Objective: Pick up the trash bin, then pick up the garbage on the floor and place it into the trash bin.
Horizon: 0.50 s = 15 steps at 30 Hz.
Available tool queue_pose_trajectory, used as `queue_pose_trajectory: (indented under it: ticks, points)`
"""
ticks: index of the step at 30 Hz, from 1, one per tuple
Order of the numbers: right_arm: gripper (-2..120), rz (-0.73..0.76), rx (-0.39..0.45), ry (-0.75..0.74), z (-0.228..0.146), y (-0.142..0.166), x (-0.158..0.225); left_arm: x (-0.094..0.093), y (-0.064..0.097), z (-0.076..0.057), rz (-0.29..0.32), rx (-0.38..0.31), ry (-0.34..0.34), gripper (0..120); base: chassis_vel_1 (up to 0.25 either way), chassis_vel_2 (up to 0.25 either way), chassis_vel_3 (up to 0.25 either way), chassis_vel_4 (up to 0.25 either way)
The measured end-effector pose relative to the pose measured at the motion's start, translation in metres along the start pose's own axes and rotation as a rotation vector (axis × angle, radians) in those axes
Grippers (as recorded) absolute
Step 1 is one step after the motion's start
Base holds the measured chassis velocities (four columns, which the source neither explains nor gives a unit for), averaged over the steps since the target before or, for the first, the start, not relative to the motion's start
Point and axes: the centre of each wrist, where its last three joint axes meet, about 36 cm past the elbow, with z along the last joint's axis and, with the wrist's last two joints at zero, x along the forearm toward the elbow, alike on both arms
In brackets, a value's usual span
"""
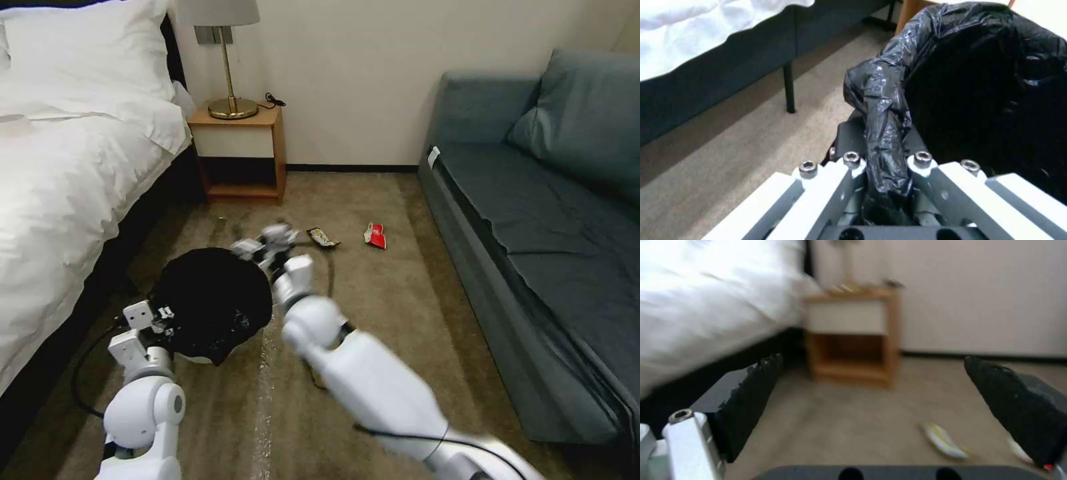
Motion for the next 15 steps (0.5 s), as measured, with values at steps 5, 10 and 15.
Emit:
queue_pose_trajectory:
  ticks: [5,10,15]
  points:
    - [100,0.035,-0.029,0.215,0.016,-0.029,0.011,-0.002,0.002,-0.003,0.001,0.006,-0.006,5,0.0,0.0,0.0,0.0]
    - [100,-0.074,-0.128,0.453,0.029,-0.032,0.024,-0.004,-0.002,-0.006,0.011,0.014,-0.012,5,0.0,0.0,0.0,0.0]
    - [100,-0.16,-0.131,0.594,0.055,-0.03,0.029,0.002,-0.005,-0.004,0.019,0.019,-0.003,5,0.0,0.0,0.0,0.0]
